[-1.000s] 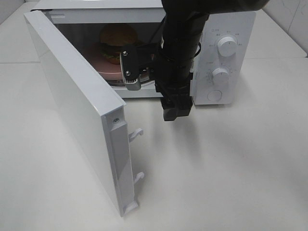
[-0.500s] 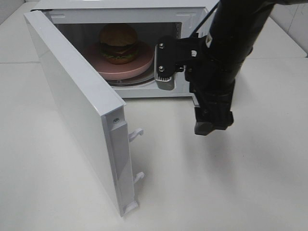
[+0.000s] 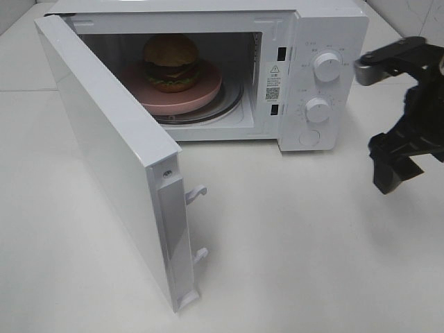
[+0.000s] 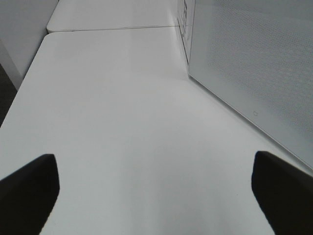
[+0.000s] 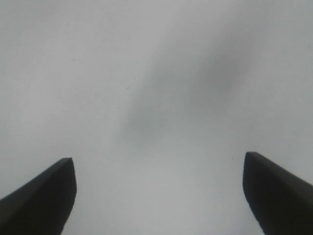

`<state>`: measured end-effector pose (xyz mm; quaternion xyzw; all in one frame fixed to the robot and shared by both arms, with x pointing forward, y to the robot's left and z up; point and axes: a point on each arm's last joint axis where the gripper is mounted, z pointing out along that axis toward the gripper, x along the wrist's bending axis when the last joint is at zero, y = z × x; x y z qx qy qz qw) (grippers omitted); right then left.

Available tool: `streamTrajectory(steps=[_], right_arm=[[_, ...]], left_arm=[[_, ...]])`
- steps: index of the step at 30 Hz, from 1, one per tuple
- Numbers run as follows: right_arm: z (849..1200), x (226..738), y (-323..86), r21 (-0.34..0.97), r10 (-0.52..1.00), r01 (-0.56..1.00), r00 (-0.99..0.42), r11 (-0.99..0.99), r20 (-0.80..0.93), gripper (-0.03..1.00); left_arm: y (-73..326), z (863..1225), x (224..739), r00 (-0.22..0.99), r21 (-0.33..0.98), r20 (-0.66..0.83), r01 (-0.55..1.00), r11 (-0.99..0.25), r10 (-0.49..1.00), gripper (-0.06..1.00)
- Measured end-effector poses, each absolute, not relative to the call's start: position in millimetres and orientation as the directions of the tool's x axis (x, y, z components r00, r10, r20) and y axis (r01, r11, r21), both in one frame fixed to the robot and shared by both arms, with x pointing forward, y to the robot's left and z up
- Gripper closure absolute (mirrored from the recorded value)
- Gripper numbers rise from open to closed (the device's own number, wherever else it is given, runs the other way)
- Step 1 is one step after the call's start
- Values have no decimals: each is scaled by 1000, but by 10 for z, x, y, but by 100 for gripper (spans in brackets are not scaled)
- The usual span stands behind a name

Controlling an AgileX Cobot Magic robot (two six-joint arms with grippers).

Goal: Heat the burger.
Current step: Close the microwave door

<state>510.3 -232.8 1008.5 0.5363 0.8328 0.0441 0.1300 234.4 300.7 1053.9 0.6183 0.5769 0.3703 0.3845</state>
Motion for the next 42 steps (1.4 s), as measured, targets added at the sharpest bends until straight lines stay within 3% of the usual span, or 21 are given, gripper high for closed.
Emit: streamTrajectory(steps=[6, 13, 27, 42], right_arm=[[10016, 5089, -2856, 161, 988, 980, -96, 115, -122, 8], [10028, 4825, -3182, 100, 991, 991, 102, -94, -84, 8], [10347, 3826, -3126, 352, 993, 932, 113, -90, -46, 8], [10526, 2833, -3057, 732, 994, 679, 107, -58, -21, 8]], left_arm=[[3007, 10539, 2344, 60, 903, 14, 429, -39, 998, -5], [3007, 10539, 2344, 60, 903, 14, 429, -39, 998, -5], [3007, 10539, 2344, 60, 903, 14, 429, -39, 998, -5], [3007, 10539, 2344, 60, 903, 14, 429, -39, 998, -5]])
